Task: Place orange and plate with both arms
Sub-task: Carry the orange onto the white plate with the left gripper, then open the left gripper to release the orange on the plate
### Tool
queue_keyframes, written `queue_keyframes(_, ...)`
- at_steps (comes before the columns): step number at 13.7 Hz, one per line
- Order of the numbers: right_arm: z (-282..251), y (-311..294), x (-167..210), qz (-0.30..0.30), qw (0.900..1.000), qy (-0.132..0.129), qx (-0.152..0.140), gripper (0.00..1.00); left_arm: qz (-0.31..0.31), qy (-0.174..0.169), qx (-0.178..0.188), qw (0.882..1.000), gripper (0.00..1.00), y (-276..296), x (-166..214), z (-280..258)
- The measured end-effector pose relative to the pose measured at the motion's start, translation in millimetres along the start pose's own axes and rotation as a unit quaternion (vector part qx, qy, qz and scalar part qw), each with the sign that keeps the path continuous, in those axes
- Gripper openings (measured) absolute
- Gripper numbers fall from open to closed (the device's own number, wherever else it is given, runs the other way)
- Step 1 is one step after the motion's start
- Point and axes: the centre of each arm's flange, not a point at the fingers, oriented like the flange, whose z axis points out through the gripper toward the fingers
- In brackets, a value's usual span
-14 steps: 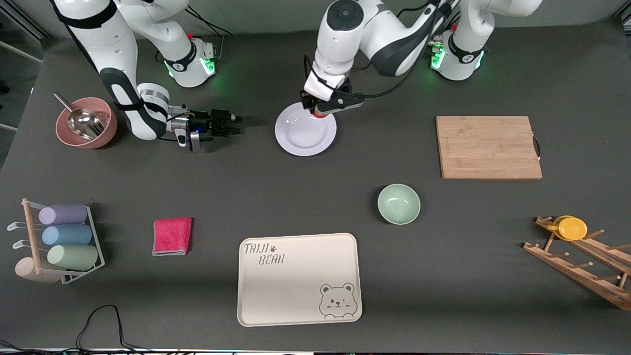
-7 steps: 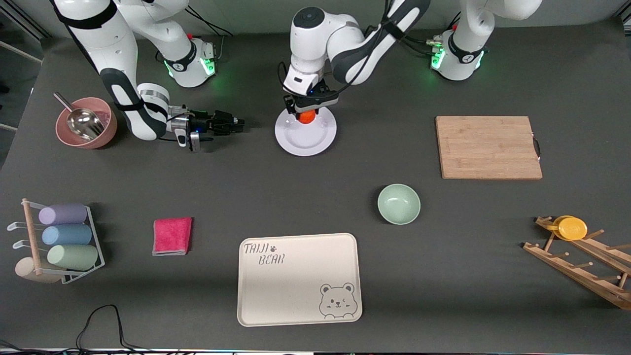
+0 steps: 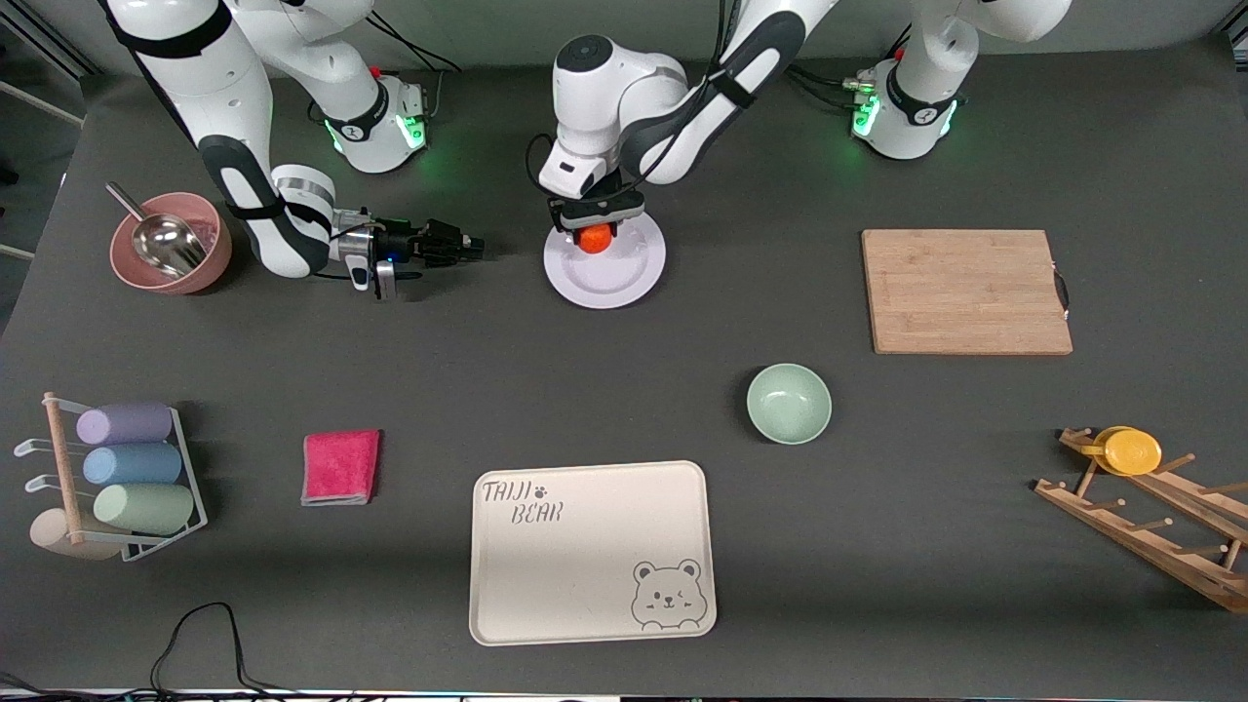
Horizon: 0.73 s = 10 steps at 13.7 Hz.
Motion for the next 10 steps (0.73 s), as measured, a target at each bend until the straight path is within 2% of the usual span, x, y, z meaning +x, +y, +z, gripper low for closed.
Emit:
queue_keyframes(5, 0.6, 5.6, -0.6, 0.002, 1.0, -0.002, -0.003, 0.34, 0.014, 0.049, 0.005, 0.999, 0.67, -4.3, -17.2, 32.3)
queue_keyframes(10, 1.3, 11.6, 0.0, 0.002, 1.0, -0.005, -0.007, 0.34, 0.024, 0.057, 0.014, 0.998, 0.67, -9.0, -21.3, 50.0)
